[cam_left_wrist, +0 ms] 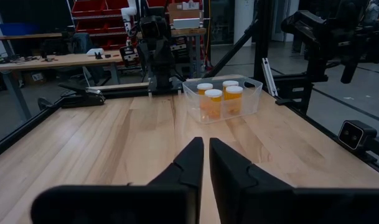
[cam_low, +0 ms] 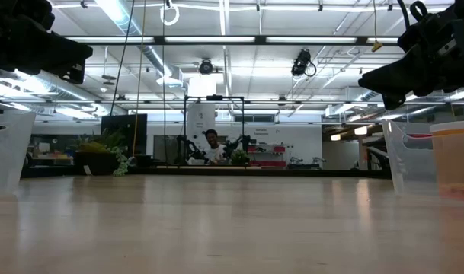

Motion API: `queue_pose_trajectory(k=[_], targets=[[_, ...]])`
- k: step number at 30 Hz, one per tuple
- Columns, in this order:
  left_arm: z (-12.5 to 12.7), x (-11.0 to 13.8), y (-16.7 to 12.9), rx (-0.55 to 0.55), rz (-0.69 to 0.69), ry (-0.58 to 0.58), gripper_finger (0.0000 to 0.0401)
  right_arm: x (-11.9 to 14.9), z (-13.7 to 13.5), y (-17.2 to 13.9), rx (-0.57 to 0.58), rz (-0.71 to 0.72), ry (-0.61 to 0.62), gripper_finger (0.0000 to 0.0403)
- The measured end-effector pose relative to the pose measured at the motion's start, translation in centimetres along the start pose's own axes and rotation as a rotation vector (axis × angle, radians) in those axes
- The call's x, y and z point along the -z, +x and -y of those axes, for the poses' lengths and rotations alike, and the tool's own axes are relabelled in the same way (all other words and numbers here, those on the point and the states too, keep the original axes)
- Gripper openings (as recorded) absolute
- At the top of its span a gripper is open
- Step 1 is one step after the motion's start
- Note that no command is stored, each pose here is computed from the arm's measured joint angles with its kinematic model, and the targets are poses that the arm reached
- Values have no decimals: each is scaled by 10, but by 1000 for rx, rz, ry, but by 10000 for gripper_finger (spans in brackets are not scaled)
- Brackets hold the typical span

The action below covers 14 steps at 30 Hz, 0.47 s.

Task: Pick and place medicine bottles into bin by pill shape (circle, oval)
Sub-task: Return to Home Position

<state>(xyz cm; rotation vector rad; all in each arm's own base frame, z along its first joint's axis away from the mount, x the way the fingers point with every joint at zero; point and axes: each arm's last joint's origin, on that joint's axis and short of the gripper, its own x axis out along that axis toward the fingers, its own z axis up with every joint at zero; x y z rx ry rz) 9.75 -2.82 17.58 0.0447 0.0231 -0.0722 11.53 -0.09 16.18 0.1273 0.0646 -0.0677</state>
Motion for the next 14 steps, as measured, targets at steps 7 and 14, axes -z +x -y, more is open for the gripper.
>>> queue_pose_trajectory(k=[7,14], targets=[[0,0,0,0,0,0,29,0,0,0,0,0,0,79],[0,0,0,0,0,0,38,0,0,0,0,0,0,79]])
